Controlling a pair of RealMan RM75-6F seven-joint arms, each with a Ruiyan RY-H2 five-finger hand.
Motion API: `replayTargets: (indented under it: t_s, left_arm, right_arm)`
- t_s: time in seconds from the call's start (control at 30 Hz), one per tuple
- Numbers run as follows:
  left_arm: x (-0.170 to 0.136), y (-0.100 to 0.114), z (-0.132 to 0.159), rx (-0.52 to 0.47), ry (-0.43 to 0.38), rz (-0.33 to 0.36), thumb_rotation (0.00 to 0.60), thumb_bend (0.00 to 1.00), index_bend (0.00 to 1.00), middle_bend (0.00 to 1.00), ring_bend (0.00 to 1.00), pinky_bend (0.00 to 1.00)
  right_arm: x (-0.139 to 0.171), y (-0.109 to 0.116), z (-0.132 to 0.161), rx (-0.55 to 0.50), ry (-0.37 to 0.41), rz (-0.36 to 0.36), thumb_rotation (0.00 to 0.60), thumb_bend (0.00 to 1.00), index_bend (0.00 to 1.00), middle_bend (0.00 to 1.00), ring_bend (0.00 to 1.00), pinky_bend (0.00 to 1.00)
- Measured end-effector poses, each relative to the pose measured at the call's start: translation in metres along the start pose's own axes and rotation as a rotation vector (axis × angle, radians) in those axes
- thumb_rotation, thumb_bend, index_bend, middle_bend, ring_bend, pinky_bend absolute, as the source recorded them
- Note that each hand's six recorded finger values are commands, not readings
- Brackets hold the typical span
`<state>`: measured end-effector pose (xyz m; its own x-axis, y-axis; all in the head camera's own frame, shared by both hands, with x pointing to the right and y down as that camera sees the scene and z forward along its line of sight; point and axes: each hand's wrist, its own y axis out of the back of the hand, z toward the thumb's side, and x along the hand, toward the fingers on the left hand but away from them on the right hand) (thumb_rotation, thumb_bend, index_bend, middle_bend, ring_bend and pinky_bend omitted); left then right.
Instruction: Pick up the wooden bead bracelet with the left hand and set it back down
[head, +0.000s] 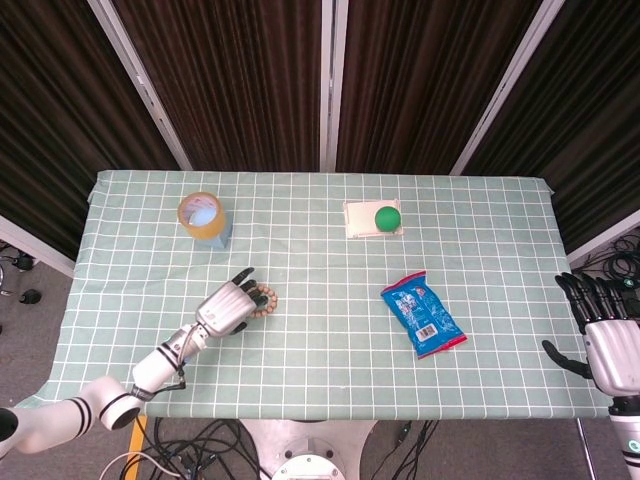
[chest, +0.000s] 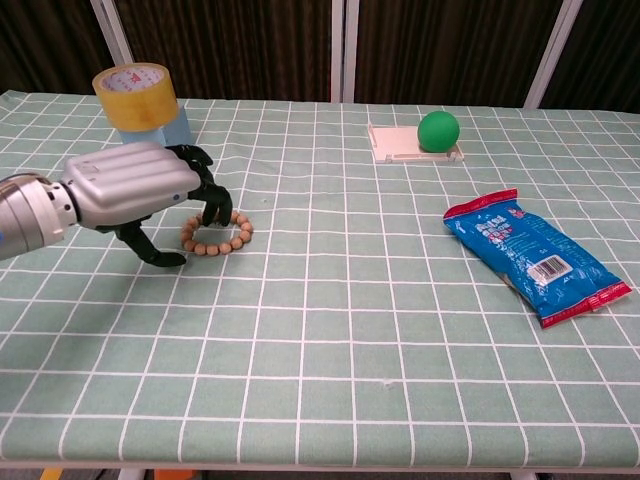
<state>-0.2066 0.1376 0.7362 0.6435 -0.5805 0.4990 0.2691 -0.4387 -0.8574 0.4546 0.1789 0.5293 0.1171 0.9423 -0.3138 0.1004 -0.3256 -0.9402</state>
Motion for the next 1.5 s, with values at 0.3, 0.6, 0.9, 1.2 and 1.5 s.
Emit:
replayTargets:
  t_s: [0.3,0.6,0.9,1.2,1.5]
  left_arm:
    - [0.007,-0.005,0.005,-0.001,-0.002,-0.020,0.600,0.26,0.44,0.44,0.26,0.12]
    - [0.011,-0.009,0.002,0.019,0.017,-0.036,0.600,0.28,0.45,0.45,0.26,0.12]
    - [0.015,-0.013,0.001,0.036,0.027,-0.038,0.600,0.33,0.49,0.49,0.28,0.14]
    - [0.015,-0.020,0.001,0.053,0.035,-0.037,0.600,0.35,0.55,0.55,0.32,0.15]
    - [0.011,-0.012,-0.002,-0.121,0.061,0.027,0.600,0.42,0.60,0.61,0.35,0.18]
  right_arm:
    - [0.001,0.000,-0.003,-0.001,-0.011,0.000,0.600,0.13,0.00,0.08,0.00,0.00]
    - [0.003,0.000,-0.006,-0.005,-0.022,-0.004,0.600,0.13,0.00,0.08,0.00,0.00]
    - [0.004,0.001,-0.008,-0.007,-0.026,-0.007,0.600,0.13,0.00,0.08,0.00,0.00]
    - [0.006,0.001,-0.010,-0.010,-0.031,-0.009,0.600,0.13,0.00,0.08,0.00,0.00]
    - [0.008,0.004,-0.011,-0.015,-0.030,-0.023,0.600,0.13,0.00,0.08,0.00,0.00]
